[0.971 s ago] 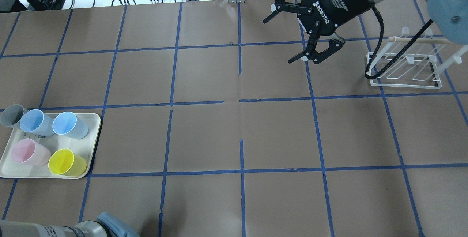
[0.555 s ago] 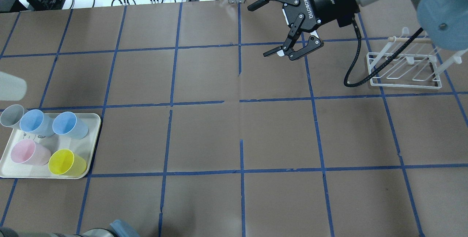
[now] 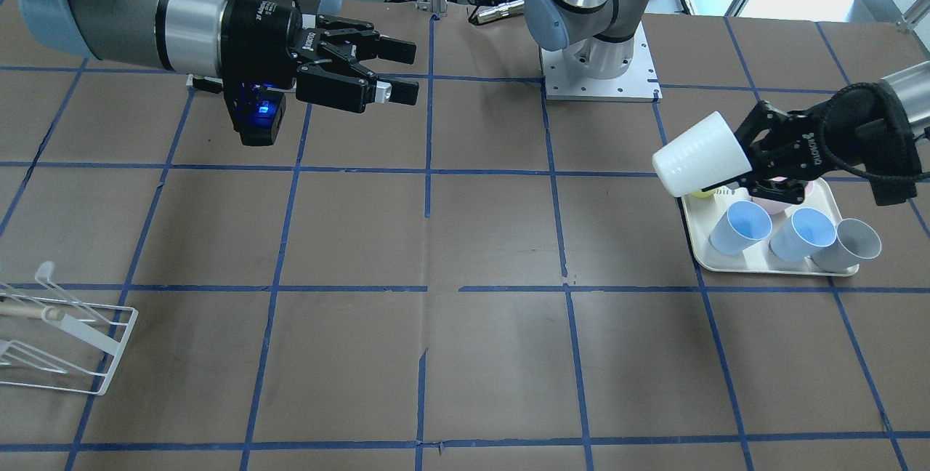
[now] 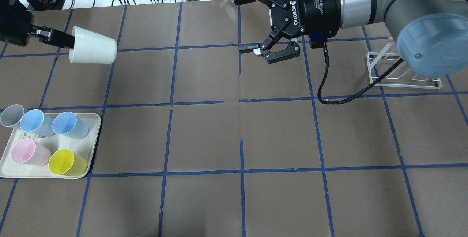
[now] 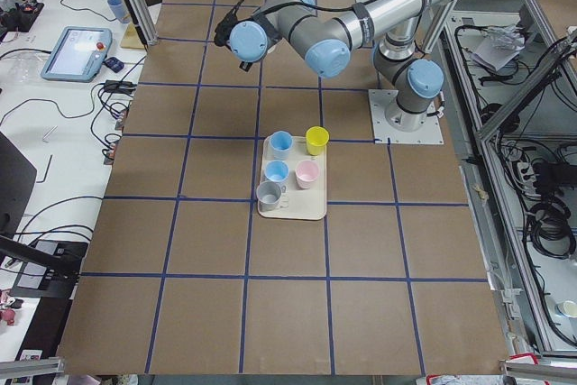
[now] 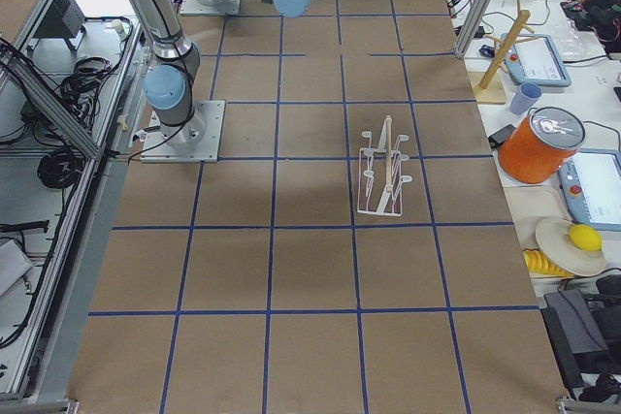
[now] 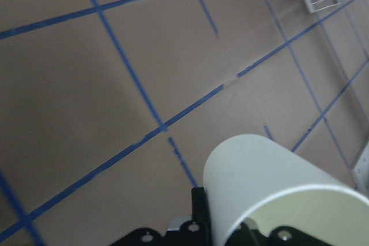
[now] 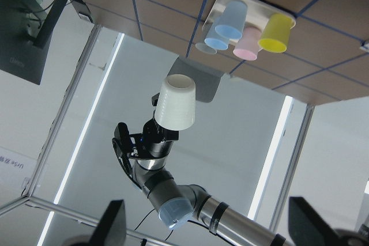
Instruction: Transfer IKEA cup to right arm and place on rack
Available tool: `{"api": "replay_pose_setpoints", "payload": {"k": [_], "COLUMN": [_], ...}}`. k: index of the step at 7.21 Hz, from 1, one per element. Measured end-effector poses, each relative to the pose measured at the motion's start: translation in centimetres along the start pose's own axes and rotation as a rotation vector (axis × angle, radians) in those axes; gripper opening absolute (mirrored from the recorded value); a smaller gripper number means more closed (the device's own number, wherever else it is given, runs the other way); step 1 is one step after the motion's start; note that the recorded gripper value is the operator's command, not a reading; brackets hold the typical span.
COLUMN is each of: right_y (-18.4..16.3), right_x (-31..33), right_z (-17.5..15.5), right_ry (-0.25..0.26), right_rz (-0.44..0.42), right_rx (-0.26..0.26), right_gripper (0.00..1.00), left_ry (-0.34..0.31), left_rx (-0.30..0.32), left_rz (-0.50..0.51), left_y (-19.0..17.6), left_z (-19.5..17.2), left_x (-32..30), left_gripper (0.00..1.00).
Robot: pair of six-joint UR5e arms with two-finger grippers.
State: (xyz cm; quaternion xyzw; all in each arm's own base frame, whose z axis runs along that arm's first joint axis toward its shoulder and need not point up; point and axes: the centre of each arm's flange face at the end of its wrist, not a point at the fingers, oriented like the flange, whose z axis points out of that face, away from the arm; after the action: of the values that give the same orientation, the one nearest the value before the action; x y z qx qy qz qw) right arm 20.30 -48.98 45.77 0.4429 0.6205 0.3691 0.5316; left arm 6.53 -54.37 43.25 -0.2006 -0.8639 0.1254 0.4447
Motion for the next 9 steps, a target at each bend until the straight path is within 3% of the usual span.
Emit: {"api": "replay_pose_setpoints", "payload": {"k": [1, 3, 6, 9], "right_y": [-0.2, -0.3, -0.2, 0.2], "right_x": [0.3, 0.4, -0.2, -0.7], "right_z": [0.2, 0.4, 0.4, 0.4], "right_ry": [-0.030, -0.050, -0.055, -0.053], "right_rz": [0.035, 0.097, 0.151, 0.196], "right_rx": [-0.050, -0.088, -0.102, -0.108], "right_gripper": [1.00, 1.00, 1.00, 1.00], "left_ry": [0.110, 0.268, 0.387, 0.423], "left_rx": [0.066, 0.145, 0.137, 0.084], "left_rz": [-0.071, -0.223, -0.410, -0.547], "left_y": [-0.9, -1.7, -4.3, -5.4], "left_z": [2.0, 4.3, 9.4, 11.8], "left_x": [2.1, 5.2, 10.2, 13.1], "left_gripper": [0.00, 0.00, 0.00, 0.00]}}
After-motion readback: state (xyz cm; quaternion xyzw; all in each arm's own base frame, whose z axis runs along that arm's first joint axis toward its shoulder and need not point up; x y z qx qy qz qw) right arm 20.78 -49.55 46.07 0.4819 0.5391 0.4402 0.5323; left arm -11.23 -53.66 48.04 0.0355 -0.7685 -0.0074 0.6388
